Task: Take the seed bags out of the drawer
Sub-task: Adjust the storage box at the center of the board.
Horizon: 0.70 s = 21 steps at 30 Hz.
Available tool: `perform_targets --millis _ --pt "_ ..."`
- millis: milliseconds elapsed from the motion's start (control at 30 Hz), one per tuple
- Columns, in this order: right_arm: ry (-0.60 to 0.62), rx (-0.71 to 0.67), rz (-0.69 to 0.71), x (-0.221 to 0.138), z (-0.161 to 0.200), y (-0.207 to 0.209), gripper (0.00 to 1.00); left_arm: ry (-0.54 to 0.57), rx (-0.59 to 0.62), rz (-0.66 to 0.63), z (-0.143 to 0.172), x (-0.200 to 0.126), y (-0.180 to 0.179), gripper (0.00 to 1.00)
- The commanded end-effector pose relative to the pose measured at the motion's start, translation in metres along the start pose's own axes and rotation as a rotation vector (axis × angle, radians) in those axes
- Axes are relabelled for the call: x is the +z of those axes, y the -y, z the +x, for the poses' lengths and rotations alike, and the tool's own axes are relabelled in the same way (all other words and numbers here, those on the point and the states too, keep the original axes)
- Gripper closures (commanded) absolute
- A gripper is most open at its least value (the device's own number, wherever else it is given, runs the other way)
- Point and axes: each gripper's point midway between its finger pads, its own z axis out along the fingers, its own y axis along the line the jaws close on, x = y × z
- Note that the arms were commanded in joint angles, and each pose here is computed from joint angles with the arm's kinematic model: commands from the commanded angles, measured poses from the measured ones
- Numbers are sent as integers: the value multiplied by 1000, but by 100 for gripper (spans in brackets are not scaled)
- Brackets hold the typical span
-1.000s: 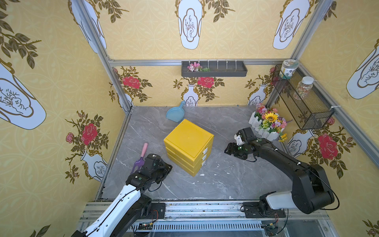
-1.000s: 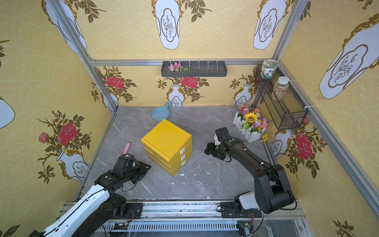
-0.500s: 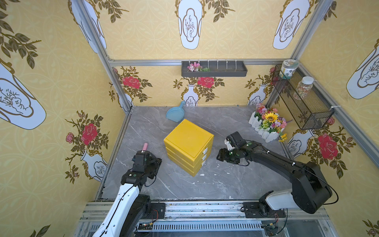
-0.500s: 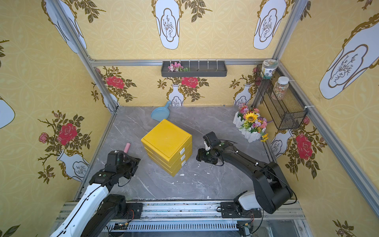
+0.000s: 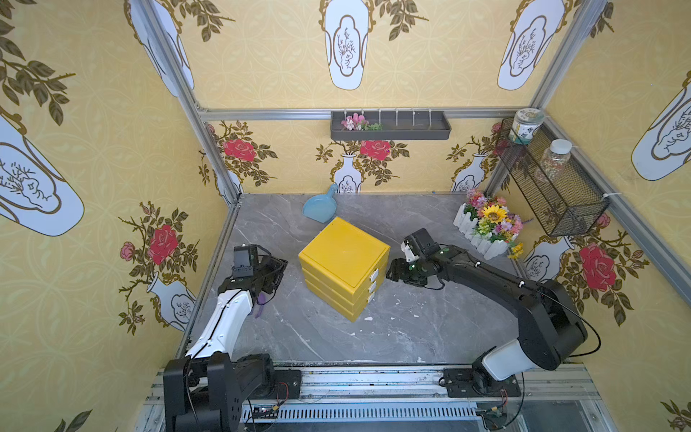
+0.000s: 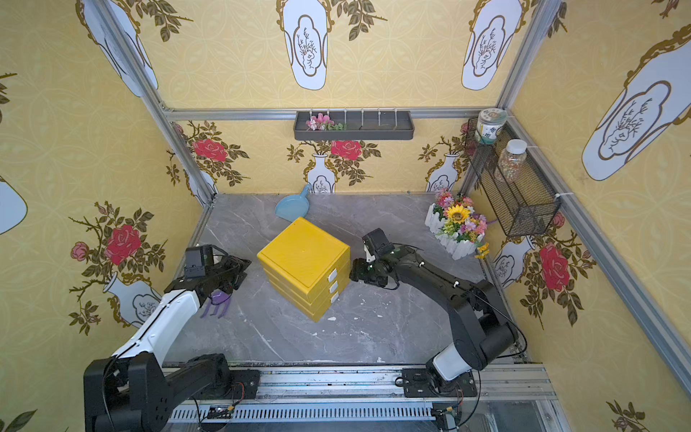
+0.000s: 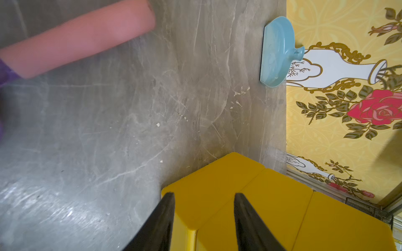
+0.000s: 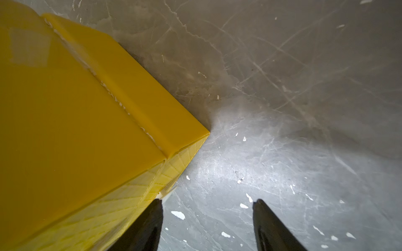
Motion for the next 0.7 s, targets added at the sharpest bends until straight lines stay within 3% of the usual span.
perform_targets --millis 0,667 --pt "2 -23 -16 1 -5 -6 31 -29 48 48 0 6 11 50" --pt "10 -19 -45 19 -58 -19 31 -141 65 54 24 21 0 51"
